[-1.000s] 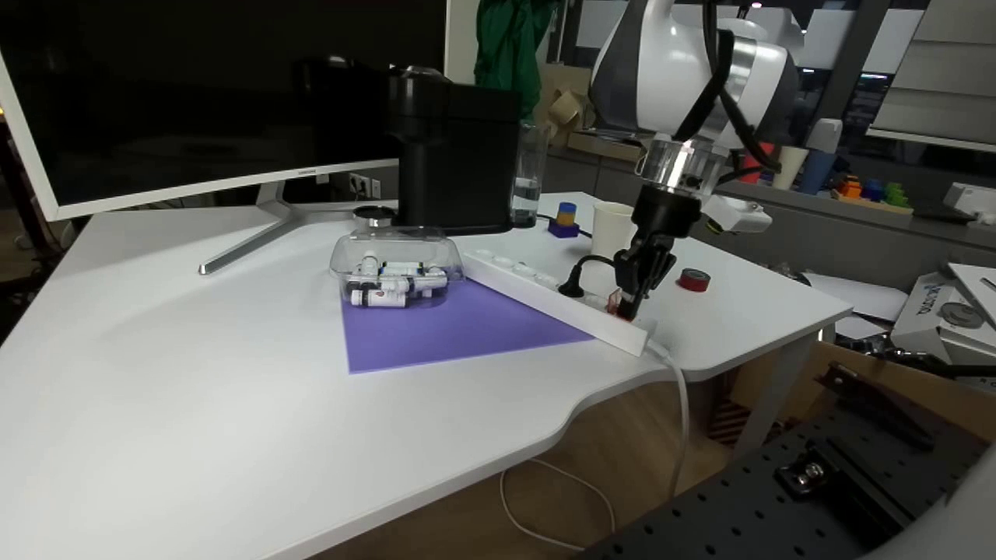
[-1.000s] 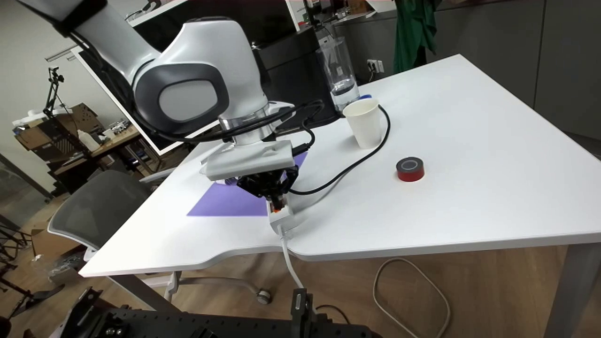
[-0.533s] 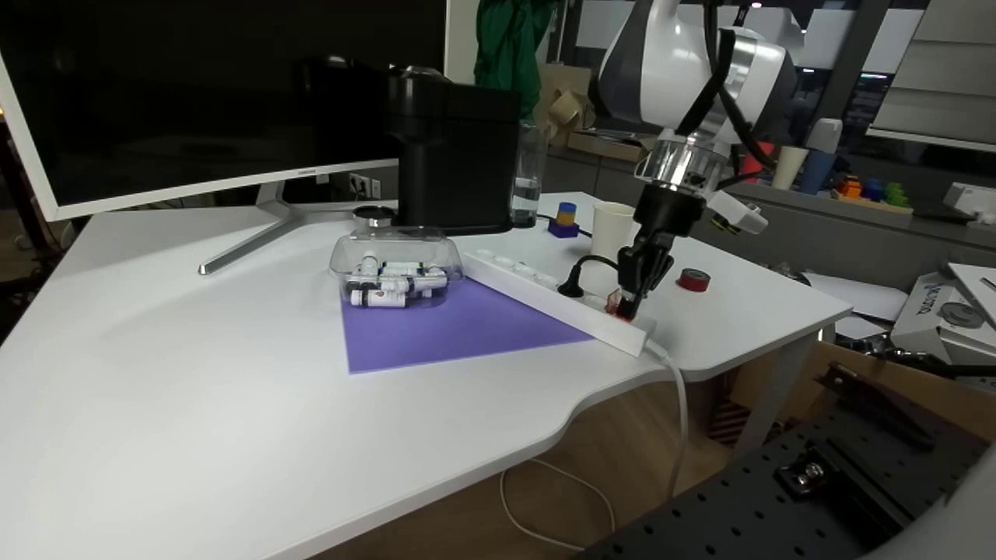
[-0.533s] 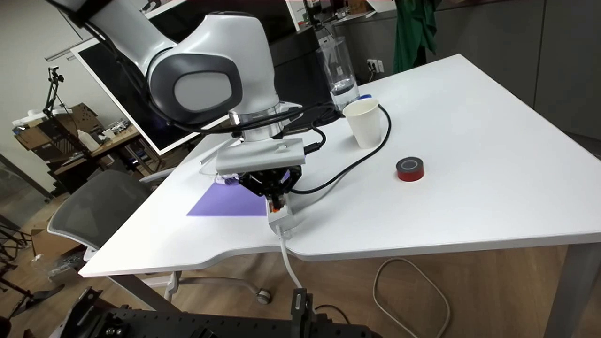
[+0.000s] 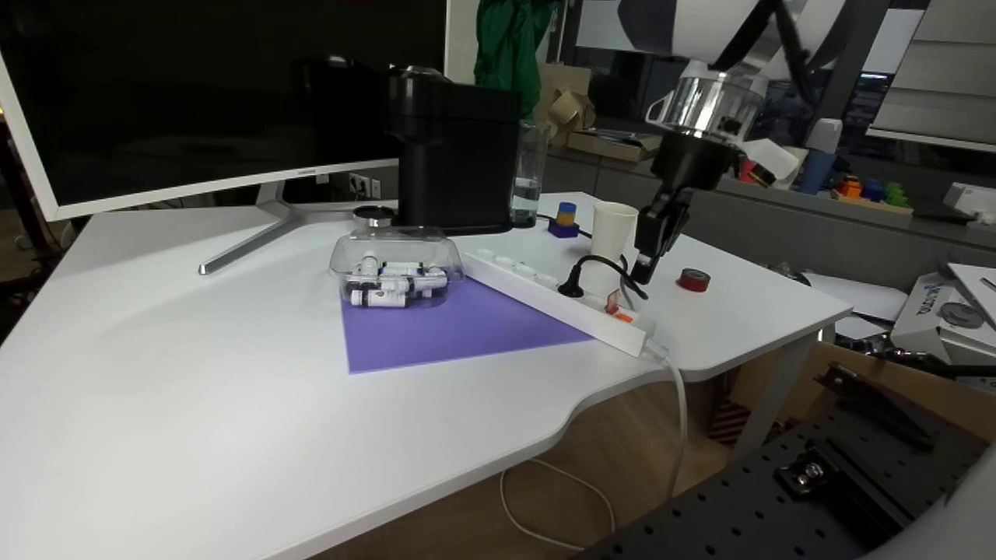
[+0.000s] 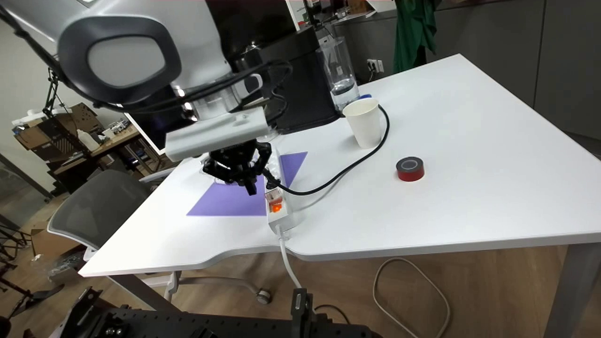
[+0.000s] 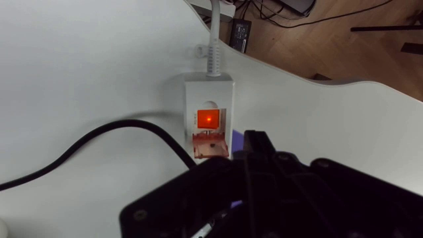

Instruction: Turn on the extension cord switch

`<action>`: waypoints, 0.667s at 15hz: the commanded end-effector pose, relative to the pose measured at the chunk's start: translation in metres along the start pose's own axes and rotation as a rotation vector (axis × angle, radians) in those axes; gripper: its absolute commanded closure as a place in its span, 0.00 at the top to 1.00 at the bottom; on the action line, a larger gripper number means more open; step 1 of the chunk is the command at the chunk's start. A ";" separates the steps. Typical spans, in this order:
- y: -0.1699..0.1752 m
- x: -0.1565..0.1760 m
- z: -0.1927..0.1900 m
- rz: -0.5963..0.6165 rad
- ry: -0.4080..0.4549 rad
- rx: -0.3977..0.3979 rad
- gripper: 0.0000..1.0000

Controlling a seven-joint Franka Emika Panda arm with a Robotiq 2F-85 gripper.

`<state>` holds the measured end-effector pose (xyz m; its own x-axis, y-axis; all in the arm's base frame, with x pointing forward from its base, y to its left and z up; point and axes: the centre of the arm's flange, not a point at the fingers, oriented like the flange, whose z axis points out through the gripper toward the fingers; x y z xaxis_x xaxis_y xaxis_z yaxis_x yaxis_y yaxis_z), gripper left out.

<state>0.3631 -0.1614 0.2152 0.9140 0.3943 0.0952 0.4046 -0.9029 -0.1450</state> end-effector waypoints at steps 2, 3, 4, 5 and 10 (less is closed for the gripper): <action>-0.046 -0.030 -0.077 0.008 0.012 -0.119 0.40; -0.049 -0.032 -0.090 0.019 0.007 -0.151 0.46; -0.051 -0.032 -0.106 0.034 0.008 -0.184 0.54; -0.055 -0.033 -0.122 0.051 0.014 -0.220 0.60; -0.075 -0.047 -0.188 0.174 0.047 -0.311 0.94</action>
<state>0.3323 -0.1668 0.3720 0.9473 0.2979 0.1179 0.2852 -0.9517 0.1137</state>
